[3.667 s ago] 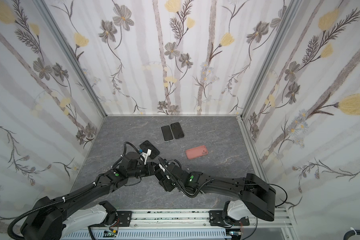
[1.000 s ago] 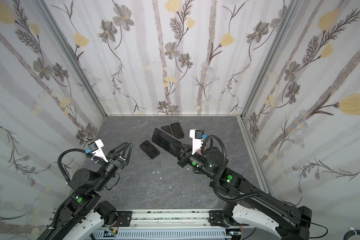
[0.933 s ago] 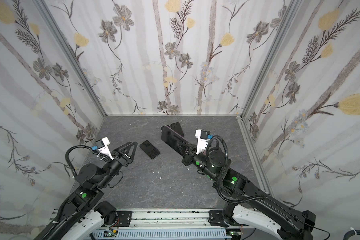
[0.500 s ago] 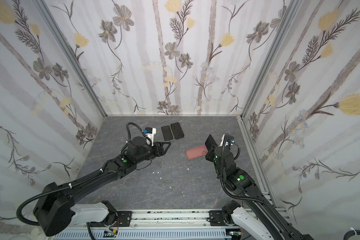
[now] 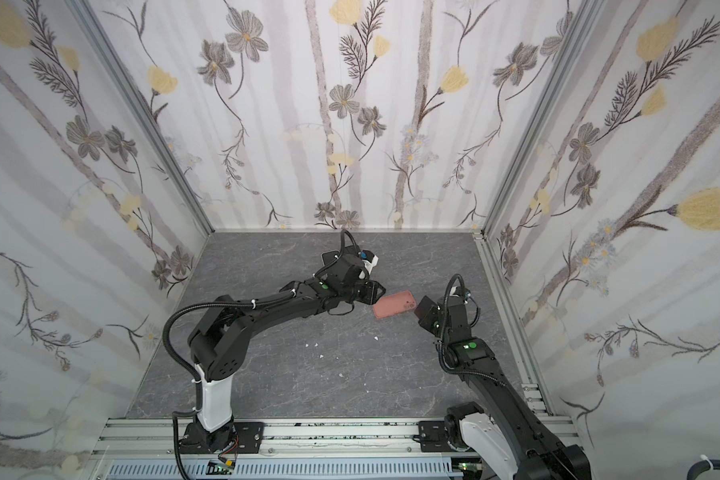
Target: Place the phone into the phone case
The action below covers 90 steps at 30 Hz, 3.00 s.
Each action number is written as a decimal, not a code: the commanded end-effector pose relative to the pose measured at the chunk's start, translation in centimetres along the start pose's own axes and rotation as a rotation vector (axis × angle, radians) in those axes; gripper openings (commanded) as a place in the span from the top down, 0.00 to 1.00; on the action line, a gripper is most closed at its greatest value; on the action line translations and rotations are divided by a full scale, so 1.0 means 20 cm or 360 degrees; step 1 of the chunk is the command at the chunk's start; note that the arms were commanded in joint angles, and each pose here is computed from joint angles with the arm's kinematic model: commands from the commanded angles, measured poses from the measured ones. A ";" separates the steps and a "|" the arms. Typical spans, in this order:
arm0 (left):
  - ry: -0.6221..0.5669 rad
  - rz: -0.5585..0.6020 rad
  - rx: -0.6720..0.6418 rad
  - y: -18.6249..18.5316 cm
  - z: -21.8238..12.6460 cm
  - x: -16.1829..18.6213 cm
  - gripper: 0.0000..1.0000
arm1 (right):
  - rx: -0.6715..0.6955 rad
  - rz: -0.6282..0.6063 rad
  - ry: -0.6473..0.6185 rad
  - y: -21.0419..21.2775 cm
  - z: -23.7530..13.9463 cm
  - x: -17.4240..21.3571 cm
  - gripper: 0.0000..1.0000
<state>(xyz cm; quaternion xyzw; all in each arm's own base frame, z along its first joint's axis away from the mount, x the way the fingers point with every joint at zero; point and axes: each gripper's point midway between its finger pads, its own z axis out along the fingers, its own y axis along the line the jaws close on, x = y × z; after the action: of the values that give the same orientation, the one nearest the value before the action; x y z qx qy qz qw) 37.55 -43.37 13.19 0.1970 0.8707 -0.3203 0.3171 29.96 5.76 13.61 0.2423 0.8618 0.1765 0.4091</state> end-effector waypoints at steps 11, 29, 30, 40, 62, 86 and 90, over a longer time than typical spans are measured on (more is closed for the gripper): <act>0.0119 0.0056 -0.0295 0.24 0.31 0.09 0.59 | -0.0088 0.0073 -0.0009 0.01 0.15 -0.04 1.00; 0.0332 -0.0154 -0.0049 0.08 0.10 0.57 0.57 | -0.0371 0.0045 0.0346 0.25 0.31 0.11 1.00; 0.0348 -0.0165 -0.0022 0.05 0.08 0.62 0.57 | -0.0402 0.0029 0.0377 0.28 0.31 0.14 1.00; 0.0428 -0.0229 0.0218 -0.30 -0.14 0.92 0.57 | -0.0587 -0.0049 0.0566 0.49 0.21 0.37 1.00; -0.0146 -0.0472 -0.0135 0.04 -0.86 0.84 0.55 | -0.0625 -0.0396 0.0640 0.64 -0.12 0.49 1.00; -0.0087 -0.0715 -0.0257 0.31 -0.74 1.06 0.73 | -0.0585 -0.0534 0.1023 0.64 -0.14 0.94 1.00; -0.0029 -0.0718 -0.0225 0.29 -0.70 1.09 0.74 | -0.0637 -0.0460 0.1011 0.68 -0.15 0.96 1.00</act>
<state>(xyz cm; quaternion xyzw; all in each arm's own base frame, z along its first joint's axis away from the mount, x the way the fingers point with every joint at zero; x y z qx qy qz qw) 18.96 -25.31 3.43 -0.0255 0.9195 -0.2925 0.2613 20.92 26.97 10.11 -0.0508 0.9239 0.3304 0.1863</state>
